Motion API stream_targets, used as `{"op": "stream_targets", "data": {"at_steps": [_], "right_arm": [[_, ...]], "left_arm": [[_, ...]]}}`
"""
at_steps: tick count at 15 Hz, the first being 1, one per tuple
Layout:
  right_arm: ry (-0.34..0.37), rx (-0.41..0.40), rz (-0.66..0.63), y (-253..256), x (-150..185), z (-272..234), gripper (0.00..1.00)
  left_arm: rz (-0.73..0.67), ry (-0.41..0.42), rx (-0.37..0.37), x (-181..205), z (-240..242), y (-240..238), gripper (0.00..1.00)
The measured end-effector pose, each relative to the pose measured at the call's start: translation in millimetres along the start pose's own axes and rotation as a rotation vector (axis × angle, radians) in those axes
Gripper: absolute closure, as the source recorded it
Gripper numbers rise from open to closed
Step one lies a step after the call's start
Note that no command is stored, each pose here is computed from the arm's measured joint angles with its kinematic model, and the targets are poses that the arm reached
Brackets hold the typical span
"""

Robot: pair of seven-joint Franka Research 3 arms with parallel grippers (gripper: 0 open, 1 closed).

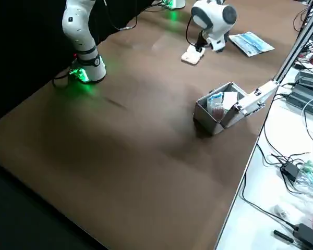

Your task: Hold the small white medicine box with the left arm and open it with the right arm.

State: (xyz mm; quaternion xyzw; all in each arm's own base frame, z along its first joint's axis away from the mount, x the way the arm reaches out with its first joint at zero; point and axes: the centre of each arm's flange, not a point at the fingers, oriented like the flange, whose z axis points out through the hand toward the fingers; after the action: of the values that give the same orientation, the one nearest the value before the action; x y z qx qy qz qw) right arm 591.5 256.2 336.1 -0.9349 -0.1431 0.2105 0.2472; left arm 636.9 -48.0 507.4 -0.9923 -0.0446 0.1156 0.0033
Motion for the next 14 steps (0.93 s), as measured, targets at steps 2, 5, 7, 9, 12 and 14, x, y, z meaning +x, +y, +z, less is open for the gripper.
{"op": "stream_targets", "data": {"at_steps": [2, 5, 7, 9, 12, 14], "right_arm": [[-0.006, -0.032, 0.001, -5, -6, -30, 0.99], [0.0, -0.071, 0.008, -7, -14, -67, 0.98], [0.012, -0.109, 0.022, -11, -18, -89, 0.95], [0.025, -0.159, 0.028, -18, -22, -107, 0.87], [0.058, -0.215, 0.059, -27, -29, -133, 0.78], [0.065, -0.246, 0.066, -31, -37, -148, 0.7]], "left_arm": [[-0.003, 0.003, 0.0, 0, -1, -1, 0.0], [-0.007, 0.005, 0.001, -1, -3, -4, 0.0], [-0.015, 0.008, 0.0, 0, -4, -9, 0.0], [-0.03, 0.019, -0.003, 0, -9, -18, 0.0], [-0.043, 0.053, -0.005, -7, -27, -25, 0.01], [-0.044, 0.077, -0.005, -13, -38, -25, 0.0]]}}
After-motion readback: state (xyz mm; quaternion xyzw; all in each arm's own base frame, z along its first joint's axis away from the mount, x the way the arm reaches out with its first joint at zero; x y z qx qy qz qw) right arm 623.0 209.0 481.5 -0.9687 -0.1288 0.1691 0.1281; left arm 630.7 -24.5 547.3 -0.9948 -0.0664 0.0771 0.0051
